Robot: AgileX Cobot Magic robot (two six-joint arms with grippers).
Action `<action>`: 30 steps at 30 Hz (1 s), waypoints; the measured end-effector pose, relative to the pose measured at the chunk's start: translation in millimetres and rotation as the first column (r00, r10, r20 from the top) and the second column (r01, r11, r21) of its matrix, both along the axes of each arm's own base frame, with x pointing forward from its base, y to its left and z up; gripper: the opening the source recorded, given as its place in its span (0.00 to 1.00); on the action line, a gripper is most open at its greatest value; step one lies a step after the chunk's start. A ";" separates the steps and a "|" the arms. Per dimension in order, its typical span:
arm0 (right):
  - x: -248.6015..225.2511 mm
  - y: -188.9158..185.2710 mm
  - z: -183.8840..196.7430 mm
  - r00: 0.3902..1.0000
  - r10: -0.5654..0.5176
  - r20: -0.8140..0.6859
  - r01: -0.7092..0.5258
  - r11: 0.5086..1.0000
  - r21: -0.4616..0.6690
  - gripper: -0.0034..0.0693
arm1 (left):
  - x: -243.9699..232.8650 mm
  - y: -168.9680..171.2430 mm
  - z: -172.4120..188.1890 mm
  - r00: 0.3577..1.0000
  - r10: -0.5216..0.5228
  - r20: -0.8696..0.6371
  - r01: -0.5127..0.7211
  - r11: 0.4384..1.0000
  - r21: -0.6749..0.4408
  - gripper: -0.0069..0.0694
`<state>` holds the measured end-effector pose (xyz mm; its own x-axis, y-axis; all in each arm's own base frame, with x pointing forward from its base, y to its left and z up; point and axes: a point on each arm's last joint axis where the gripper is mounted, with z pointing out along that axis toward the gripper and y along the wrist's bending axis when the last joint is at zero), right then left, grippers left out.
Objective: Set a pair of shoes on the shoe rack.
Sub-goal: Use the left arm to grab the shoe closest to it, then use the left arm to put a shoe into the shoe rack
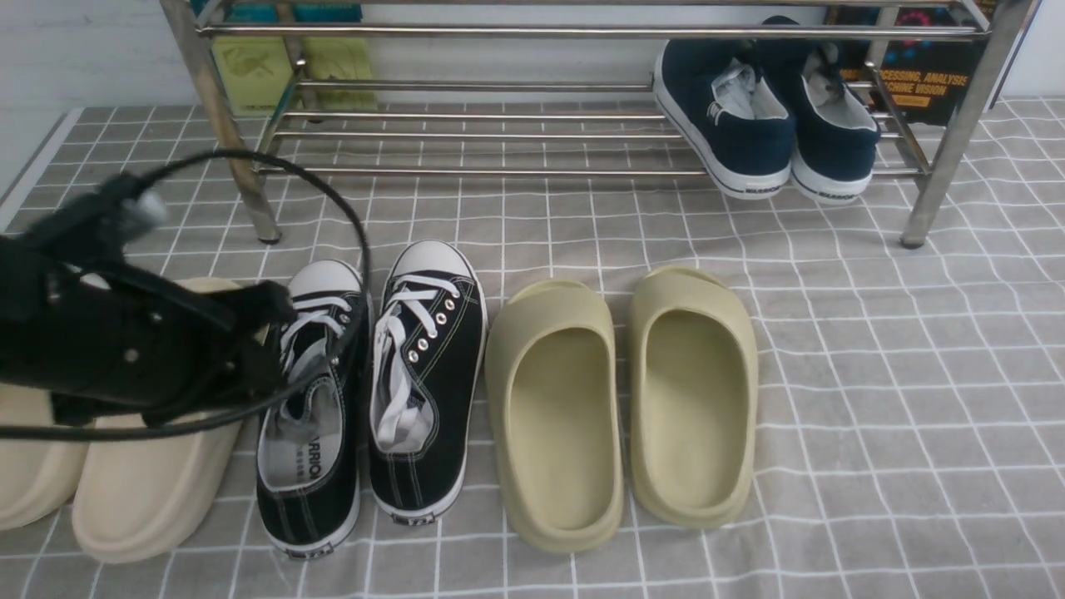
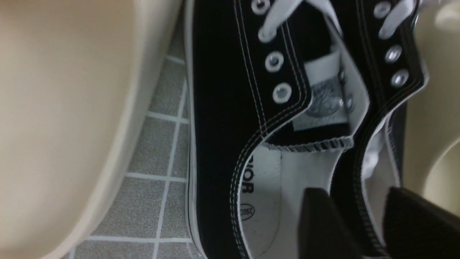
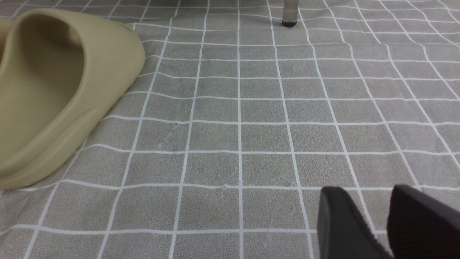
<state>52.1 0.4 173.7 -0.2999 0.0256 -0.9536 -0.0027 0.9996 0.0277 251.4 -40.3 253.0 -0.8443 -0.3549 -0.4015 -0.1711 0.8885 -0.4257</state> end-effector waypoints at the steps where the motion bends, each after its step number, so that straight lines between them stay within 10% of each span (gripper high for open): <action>1: 0.0 0.0 0.0 1.000 0.000 0.000 0.000 1.000 0.000 0.38 | 3.1 -0.9 -6.3 0.999 -0.029 -0.019 0.029 1.000 0.010 0.55; 8: 0.0 0.0 0.0 1.000 0.000 0.000 0.000 1.000 0.000 0.38 | 19.2 0.9 -43.4 0.987 -0.095 -0.129 0.106 0.991 0.084 0.70; 14: 0.0 0.0 0.0 1.000 0.000 0.000 0.000 1.000 0.000 0.38 | 34.2 4.8 -67.0 0.989 -0.012 -0.146 0.029 0.994 0.110 0.46; 18: 0.0 0.0 0.0 1.000 0.000 0.000 0.000 1.000 0.000 0.38 | 38.0 6.8 -73.9 0.987 0.024 -0.162 -0.005 0.993 0.117 0.08; 30: 0.0 0.0 0.0 1.000 0.000 0.000 0.000 1.000 0.000 0.38 | 49.4 2.2 8.0 0.999 -0.035 -0.017 0.036 0.995 0.092 0.07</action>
